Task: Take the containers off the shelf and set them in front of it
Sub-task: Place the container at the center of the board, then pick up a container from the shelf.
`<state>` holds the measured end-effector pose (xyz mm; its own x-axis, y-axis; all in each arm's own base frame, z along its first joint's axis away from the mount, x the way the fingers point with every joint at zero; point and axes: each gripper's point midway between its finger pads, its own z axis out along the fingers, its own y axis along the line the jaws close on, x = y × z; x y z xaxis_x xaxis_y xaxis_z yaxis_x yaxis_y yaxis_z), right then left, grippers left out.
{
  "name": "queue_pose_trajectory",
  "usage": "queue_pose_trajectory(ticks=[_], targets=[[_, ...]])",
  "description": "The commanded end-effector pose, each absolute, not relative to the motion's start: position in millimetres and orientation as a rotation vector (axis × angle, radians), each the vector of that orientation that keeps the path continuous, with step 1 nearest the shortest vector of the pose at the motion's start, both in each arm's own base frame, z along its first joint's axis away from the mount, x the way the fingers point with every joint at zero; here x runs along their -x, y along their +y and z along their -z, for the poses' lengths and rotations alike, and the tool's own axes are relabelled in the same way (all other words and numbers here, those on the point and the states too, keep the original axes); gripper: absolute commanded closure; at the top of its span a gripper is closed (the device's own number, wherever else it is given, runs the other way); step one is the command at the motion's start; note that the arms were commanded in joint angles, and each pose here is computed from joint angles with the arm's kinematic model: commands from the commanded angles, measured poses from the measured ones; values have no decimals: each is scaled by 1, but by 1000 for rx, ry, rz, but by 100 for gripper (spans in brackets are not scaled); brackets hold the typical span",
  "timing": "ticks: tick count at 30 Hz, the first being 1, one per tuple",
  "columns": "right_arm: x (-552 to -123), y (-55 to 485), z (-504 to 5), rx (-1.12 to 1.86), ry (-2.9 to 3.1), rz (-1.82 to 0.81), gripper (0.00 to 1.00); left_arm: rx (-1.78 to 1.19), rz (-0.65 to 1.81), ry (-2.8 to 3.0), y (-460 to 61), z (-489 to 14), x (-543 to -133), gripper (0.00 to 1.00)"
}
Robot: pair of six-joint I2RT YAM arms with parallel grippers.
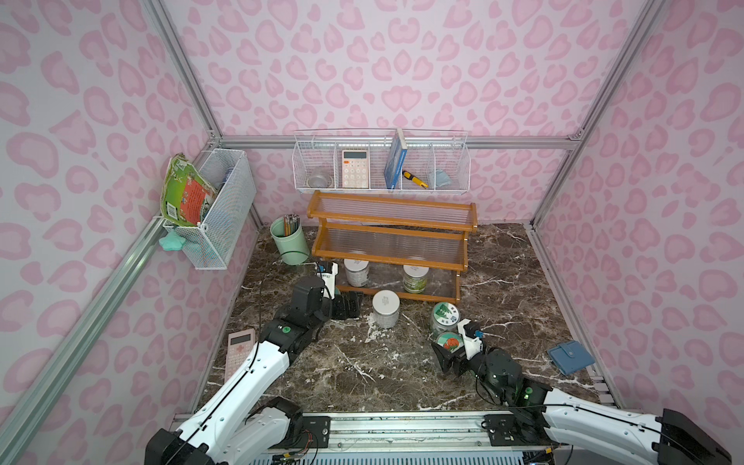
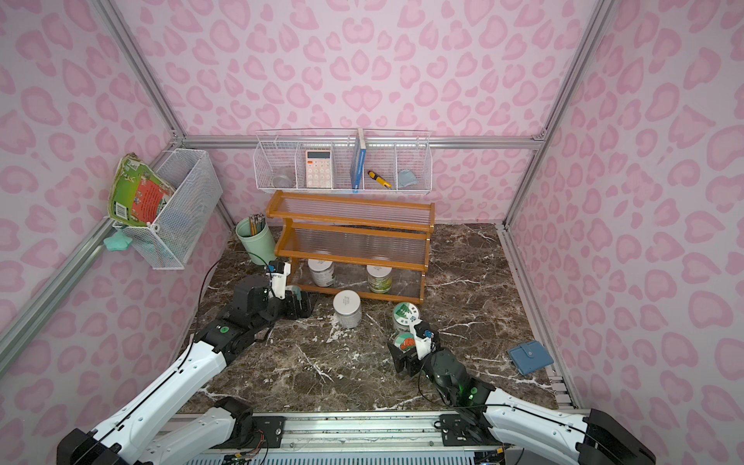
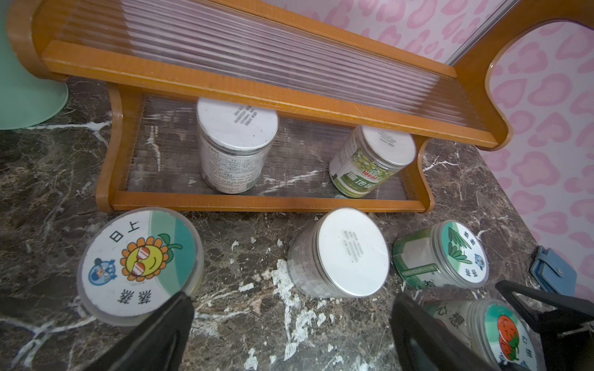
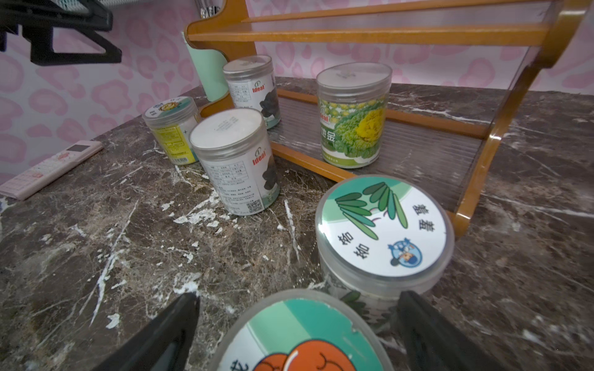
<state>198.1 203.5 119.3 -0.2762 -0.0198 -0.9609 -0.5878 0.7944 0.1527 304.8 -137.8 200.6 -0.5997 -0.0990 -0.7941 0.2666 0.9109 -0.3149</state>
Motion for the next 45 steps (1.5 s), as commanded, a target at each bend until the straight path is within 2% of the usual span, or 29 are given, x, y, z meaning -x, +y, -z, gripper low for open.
queue_pose_trajectory(ticks=[1, 9, 19, 29, 45], targets=[[-199, 202, -126, 465, 1790, -575, 1, -119, 516, 2143, -139, -204, -307, 1], [-213, 209, -182, 445, 1737, -544, 1, -112, 486, 2186, -137, -208, -309, 1], [-285, 261, -222, 496, 1818, -625, 1, -162, 531, 2327, -143, -207, -299, 1], [-325, 285, -191, 428, 1961, -601, 1, -45, 585, 2397, -131, -191, -276, 1], [-376, 280, -149, 292, 2035, -427, 1, -7, 588, 2402, -126, -189, -274, 1]])
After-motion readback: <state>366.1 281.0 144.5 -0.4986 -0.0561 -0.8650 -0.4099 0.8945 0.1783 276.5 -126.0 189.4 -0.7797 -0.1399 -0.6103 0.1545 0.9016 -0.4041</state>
